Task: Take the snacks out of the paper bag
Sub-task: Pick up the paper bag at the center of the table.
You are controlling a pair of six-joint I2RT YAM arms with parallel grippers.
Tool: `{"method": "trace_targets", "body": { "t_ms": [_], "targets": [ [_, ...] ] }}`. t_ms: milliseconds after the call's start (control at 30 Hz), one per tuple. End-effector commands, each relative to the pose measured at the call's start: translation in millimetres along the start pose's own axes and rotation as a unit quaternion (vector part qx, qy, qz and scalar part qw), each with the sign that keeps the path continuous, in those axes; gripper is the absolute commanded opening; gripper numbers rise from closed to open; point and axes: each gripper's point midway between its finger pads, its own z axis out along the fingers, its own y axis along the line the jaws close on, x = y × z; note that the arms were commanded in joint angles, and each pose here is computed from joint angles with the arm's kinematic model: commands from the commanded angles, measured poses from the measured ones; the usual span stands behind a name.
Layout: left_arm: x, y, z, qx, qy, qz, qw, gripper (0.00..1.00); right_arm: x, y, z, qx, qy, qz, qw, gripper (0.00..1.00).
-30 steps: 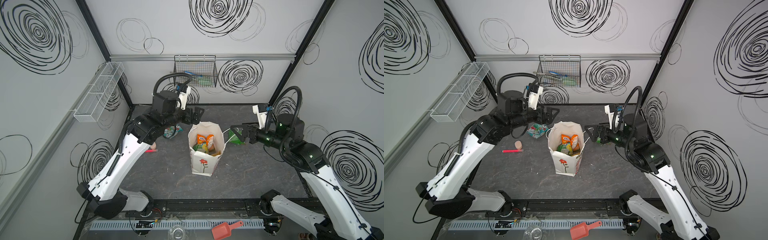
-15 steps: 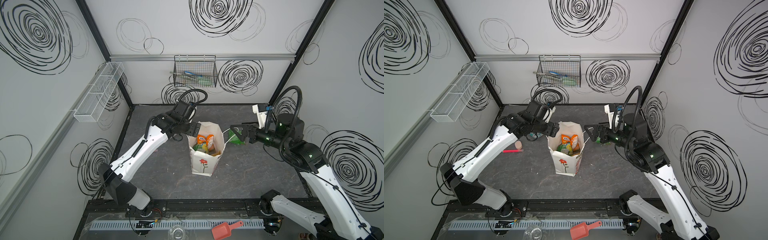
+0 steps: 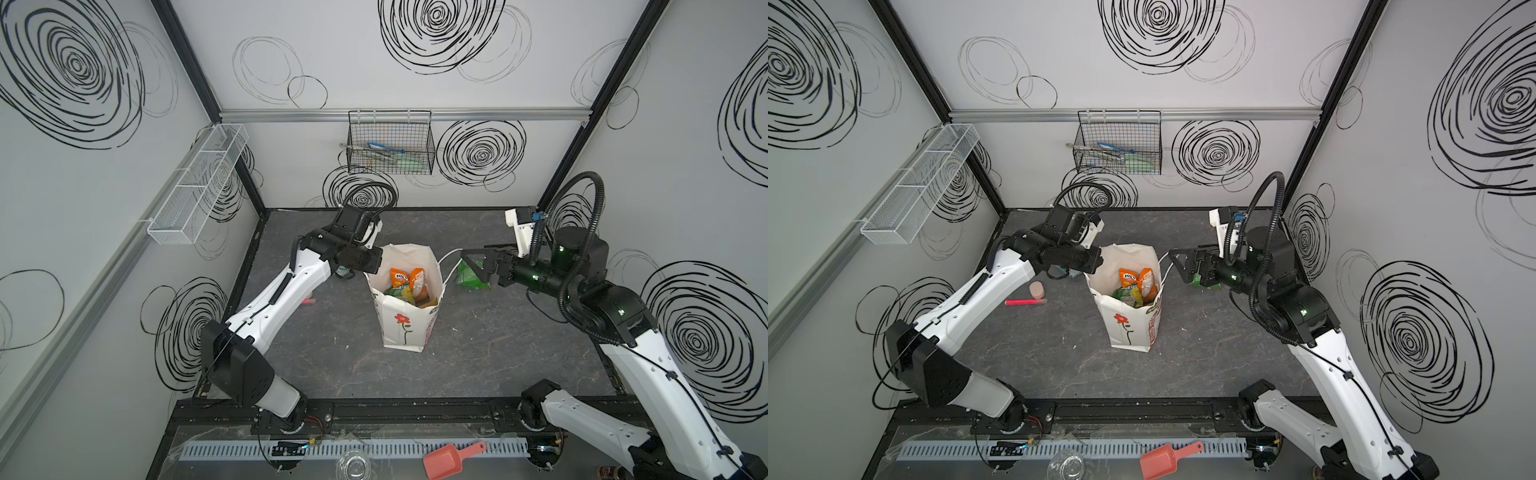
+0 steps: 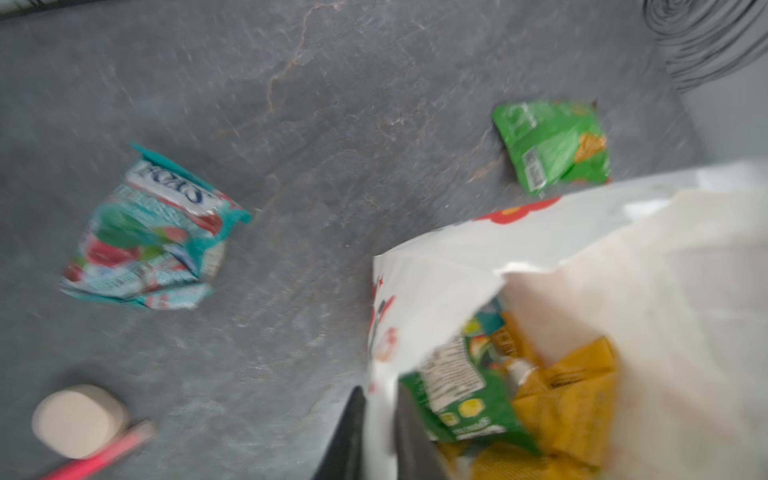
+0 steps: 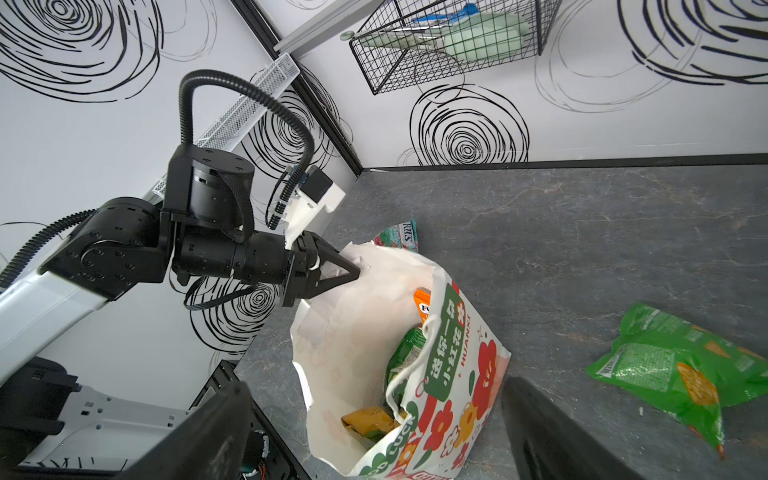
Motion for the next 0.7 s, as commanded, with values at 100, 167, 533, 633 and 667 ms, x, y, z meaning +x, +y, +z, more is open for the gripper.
{"method": "trace_targets", "body": {
  "t_ms": [100, 167, 533, 633, 667],
  "targets": [
    [-76, -7, -38, 0.009, -0.094, 0.056, 0.994, 0.0, -24, 8, -13, 0.006, -0.035, -0.019, 0.999, 0.97],
    [-97, -12, -51, -0.004, -0.117, 0.083, 0.99, 0.0, -25, 10, -12, 0.003, -0.036, -0.019, 0.999, 0.97],
    [-98, -59, -17, -0.061, -0.125, 0.179, 0.974, 0.0, -6, 11, -1, -0.025, -0.013, -0.002, 1.0, 0.98],
    [-82, -58, 3, -0.052, -0.112, 0.154, 0.98, 0.0, 6, 8, 8, -0.034, -0.004, 0.012, 0.999, 0.99],
    [-79, -58, 6, -0.046, -0.11, 0.146, 0.982, 0.0, 11, 6, 11, -0.035, 0.0, 0.018, 0.999, 1.0]
  ]
}}
